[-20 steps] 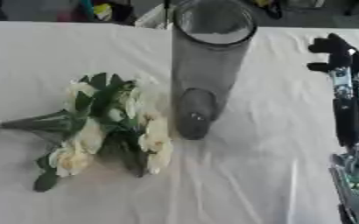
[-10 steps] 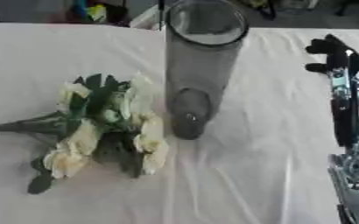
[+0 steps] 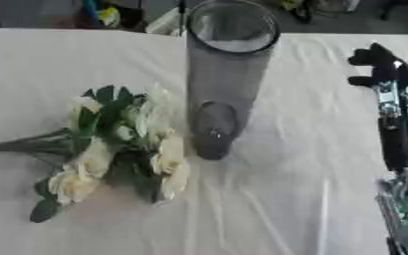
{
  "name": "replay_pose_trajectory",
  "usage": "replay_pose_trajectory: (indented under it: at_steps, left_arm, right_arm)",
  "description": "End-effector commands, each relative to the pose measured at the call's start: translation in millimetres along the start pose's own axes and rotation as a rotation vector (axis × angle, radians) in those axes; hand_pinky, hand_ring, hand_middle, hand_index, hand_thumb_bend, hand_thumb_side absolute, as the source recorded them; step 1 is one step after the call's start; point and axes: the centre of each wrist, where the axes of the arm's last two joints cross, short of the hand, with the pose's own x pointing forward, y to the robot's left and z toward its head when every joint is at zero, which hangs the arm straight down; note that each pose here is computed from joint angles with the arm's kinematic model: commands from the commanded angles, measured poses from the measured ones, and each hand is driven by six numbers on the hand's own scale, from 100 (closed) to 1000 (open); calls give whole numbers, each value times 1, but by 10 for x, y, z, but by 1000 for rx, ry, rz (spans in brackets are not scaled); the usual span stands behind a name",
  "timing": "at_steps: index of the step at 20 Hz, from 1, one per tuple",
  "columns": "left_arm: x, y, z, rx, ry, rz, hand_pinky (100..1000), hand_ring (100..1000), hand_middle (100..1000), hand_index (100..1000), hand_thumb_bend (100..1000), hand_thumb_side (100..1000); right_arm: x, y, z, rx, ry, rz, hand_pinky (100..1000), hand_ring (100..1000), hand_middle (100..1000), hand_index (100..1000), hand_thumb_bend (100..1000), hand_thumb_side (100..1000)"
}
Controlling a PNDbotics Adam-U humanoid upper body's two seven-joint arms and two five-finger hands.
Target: Arrange flowers into the vase.
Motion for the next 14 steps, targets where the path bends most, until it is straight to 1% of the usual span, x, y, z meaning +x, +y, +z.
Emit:
replay_pose_trajectory:
  at_steps: [1,3,4,5,6,7,8,11,14]
  left_arm:
    - [-91,38,-15,-43,10,-39,768,865,891,1000,155,788]
    - [-128,-5,-45,-73,14,-43,774,868,896,1000,224,801]
    - [-146,-29,-60,-88,16,-45,777,869,901,1000,261,823]
    - [-165,-54,-77,-105,18,-46,778,870,902,1000,287,859]
    - [-183,-78,-94,-119,20,-46,780,870,903,1000,345,910]
    - [-199,-99,-109,-130,20,-47,780,870,903,1000,357,919]
    - [-211,-117,-122,-139,18,-50,785,869,906,1000,426,948]
    - [-231,-170,-157,-161,8,-69,783,866,902,1000,436,922]
    - [-247,-223,-189,-179,4,-80,784,867,904,1000,454,917]
  right_arm:
    - [58,-51,-46,10,-30,12,701,976,689,789,100,1000]
    - [57,-50,-44,12,-29,12,701,977,689,788,100,1000]
    - [57,-50,-43,12,-29,12,701,977,689,788,100,1000]
    - [57,-49,-43,13,-28,11,701,977,689,788,100,1000]
    - [56,-47,-41,14,-28,11,701,977,689,788,100,1000]
    - [56,-46,-39,16,-27,11,701,977,689,788,100,1000]
    - [56,-45,-38,17,-27,11,701,977,688,786,100,1000]
    - [56,-42,-37,19,-26,10,701,977,687,785,100,1000]
    - [55,-38,-34,22,-24,8,701,979,686,785,100,1000]
